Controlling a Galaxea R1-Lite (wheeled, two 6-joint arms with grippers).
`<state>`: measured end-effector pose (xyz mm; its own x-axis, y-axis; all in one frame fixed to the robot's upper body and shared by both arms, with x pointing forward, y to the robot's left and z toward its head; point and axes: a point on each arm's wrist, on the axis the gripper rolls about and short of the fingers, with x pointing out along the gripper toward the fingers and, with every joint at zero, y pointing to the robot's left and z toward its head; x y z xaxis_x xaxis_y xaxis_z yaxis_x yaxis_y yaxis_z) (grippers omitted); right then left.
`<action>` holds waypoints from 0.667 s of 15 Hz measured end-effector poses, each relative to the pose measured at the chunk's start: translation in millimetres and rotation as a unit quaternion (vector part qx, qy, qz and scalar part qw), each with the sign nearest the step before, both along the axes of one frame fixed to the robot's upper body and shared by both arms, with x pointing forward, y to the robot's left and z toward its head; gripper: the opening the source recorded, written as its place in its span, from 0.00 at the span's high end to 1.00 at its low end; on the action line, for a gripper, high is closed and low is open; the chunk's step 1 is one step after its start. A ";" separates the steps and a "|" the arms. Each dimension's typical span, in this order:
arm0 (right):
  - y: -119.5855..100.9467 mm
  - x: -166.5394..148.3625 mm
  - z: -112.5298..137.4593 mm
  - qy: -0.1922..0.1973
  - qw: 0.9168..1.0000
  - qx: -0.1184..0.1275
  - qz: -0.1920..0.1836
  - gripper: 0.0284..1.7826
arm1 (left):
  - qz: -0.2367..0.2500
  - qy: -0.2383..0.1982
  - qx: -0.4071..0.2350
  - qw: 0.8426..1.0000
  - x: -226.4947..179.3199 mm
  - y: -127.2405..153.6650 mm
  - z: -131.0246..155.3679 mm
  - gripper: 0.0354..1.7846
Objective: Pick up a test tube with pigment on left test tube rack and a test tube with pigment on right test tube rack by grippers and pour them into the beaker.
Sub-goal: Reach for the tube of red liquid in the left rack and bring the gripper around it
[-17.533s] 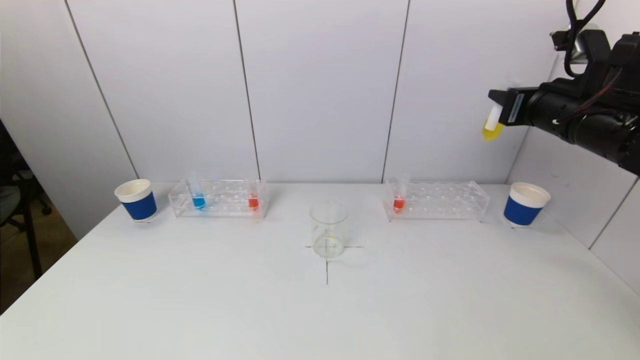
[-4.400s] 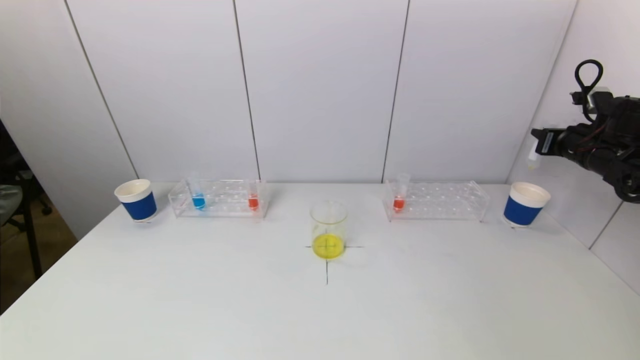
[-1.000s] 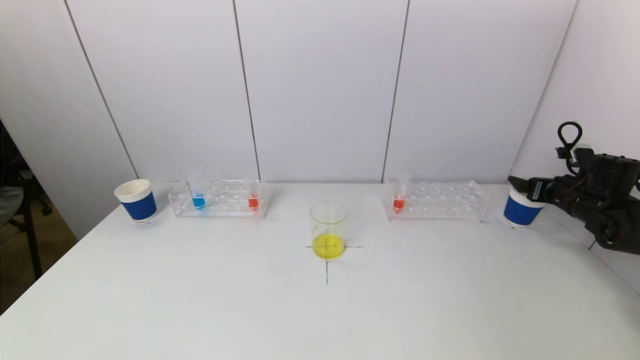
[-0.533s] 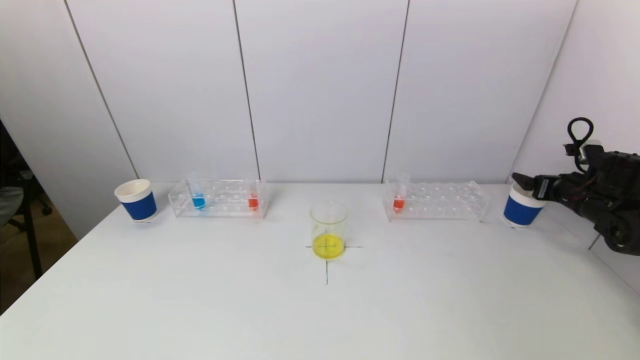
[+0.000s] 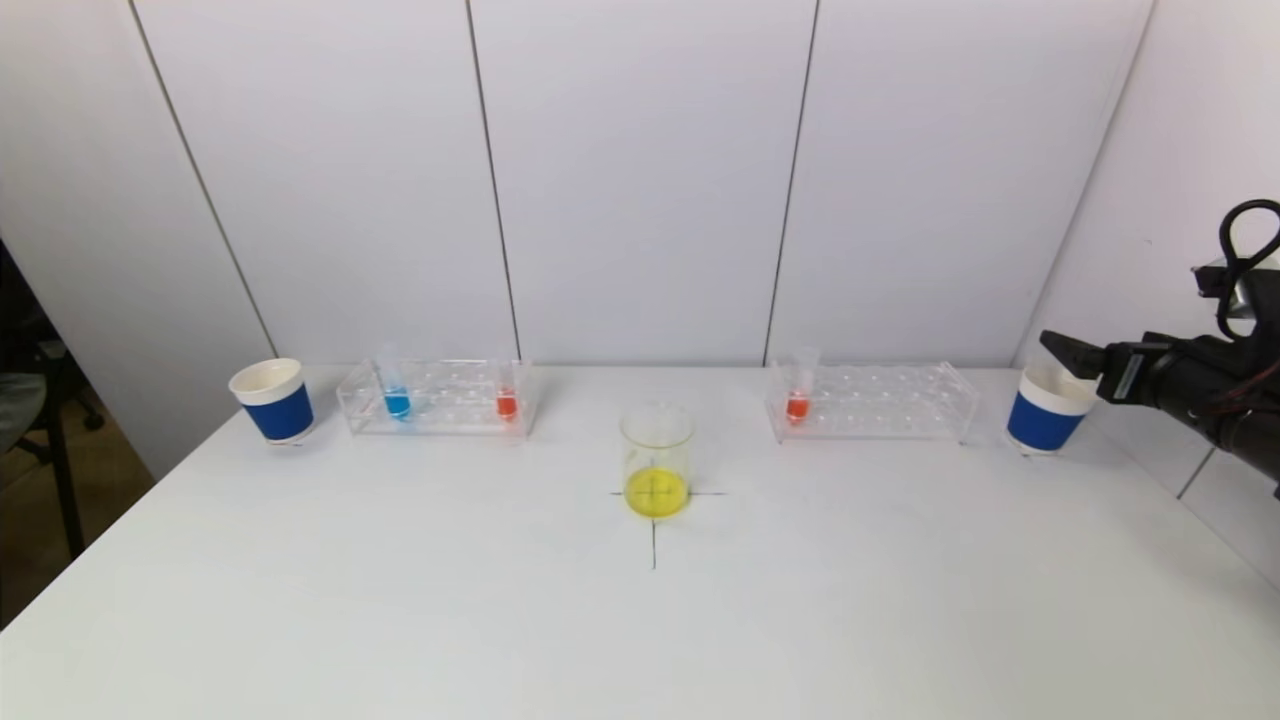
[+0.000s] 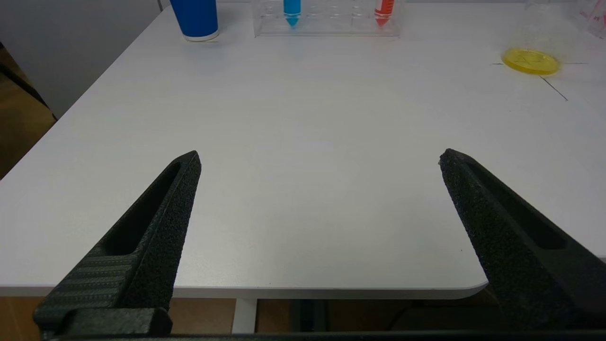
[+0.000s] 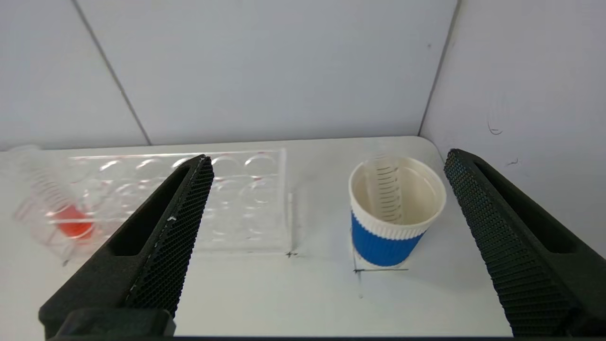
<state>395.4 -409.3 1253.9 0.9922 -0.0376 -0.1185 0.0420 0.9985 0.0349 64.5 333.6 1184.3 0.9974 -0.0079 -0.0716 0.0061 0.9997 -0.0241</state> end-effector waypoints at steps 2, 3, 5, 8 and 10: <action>16.2 -23.5 11.2 -0.012 1.000 0.000 0.016 0.01 | 0.000 0.000 0.000 1.000 0.0 0.0 0.0 0.01; 23.2 -36.6 16.7 -0.019 1.000 0.000 0.023 0.01 | 0.000 0.000 0.000 1.000 0.0 0.0 0.0 0.01; 33.1 -63.2 23.4 -0.030 0.999 0.000 0.032 0.01 | 0.000 0.000 0.000 1.000 0.0 0.0 0.0 0.01; 43.5 -103.8 29.4 -0.048 0.998 0.003 0.040 0.01 | 0.000 0.000 0.000 1.000 0.0 0.0 0.0 0.01; 49.9 -131.1 30.4 -0.061 0.997 0.002 0.047 0.01 | 0.000 0.000 0.000 1.000 0.0 0.0 0.0 0.01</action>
<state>264.3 -359.4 1284.4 0.9984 0.0557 0.0031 -0.0558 0.9977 0.0387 64.5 333.6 1184.3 0.9974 -0.0070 -0.0716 0.0053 0.9997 -0.0241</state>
